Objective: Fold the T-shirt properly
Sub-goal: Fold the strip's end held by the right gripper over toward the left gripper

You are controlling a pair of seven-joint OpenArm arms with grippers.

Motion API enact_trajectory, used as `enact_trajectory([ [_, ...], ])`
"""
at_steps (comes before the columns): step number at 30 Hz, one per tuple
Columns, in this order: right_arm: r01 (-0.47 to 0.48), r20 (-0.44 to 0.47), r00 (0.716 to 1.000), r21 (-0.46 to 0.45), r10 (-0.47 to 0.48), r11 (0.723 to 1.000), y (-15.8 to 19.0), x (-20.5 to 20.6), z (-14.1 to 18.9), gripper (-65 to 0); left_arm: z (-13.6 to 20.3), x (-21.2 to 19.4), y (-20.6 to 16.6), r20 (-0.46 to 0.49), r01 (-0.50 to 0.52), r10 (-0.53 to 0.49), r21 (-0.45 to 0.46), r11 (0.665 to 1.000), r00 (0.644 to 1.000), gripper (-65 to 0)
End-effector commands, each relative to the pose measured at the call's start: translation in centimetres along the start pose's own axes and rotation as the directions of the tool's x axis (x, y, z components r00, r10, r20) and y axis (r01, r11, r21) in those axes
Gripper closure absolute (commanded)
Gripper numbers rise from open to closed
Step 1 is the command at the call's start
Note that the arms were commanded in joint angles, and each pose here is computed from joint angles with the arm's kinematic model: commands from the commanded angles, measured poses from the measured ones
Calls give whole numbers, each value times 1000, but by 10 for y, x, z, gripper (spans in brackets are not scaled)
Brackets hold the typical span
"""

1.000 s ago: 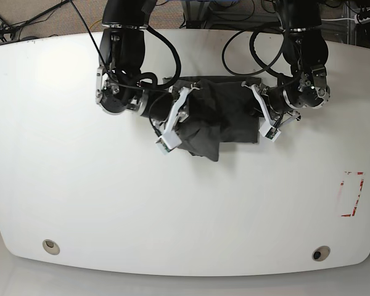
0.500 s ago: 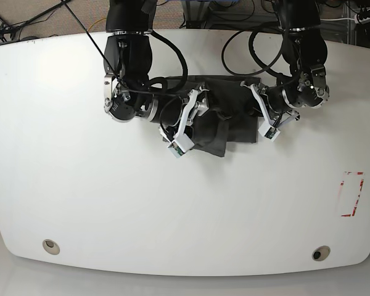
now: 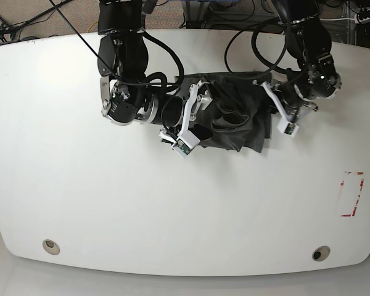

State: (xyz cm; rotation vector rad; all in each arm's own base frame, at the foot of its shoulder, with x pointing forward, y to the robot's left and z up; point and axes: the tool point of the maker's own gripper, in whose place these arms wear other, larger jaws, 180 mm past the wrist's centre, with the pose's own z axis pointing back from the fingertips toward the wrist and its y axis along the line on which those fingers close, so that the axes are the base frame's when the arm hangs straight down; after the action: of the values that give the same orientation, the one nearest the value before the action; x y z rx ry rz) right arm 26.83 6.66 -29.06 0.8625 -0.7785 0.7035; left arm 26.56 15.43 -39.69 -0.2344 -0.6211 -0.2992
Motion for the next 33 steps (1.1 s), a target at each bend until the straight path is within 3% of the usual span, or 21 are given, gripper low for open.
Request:
enact_trajectory([
  [1, -16, 52, 999, 16, 15, 1000, 4, 11, 5, -545, 27, 23, 27, 93, 0, -9, 96, 995, 996, -69],
  [6, -27, -7, 1000, -5, 27, 1000, 0, -10, 16, -545, 62, 29, 64, 135, -11, -20, 226, 974, 991, -69],
  [15, -40, -75, 996, 92, 47, 995, 29, -28, -4, -545, 99, 22, 105, 158, -62, 5, 357, 932, 987, -69],
  [18, -36, -54, 998, 103, 42, 994, 28, -23, -10, -545, 113, 18, 122, 162, -79, 13, 405, 911, 987, -69],
  [33, -9, -93, 995, 270, 35, 963, 38, -11, -86, -545, 147, 4, 161, 11, 53, -69, 531, 846, 998, -69],
])
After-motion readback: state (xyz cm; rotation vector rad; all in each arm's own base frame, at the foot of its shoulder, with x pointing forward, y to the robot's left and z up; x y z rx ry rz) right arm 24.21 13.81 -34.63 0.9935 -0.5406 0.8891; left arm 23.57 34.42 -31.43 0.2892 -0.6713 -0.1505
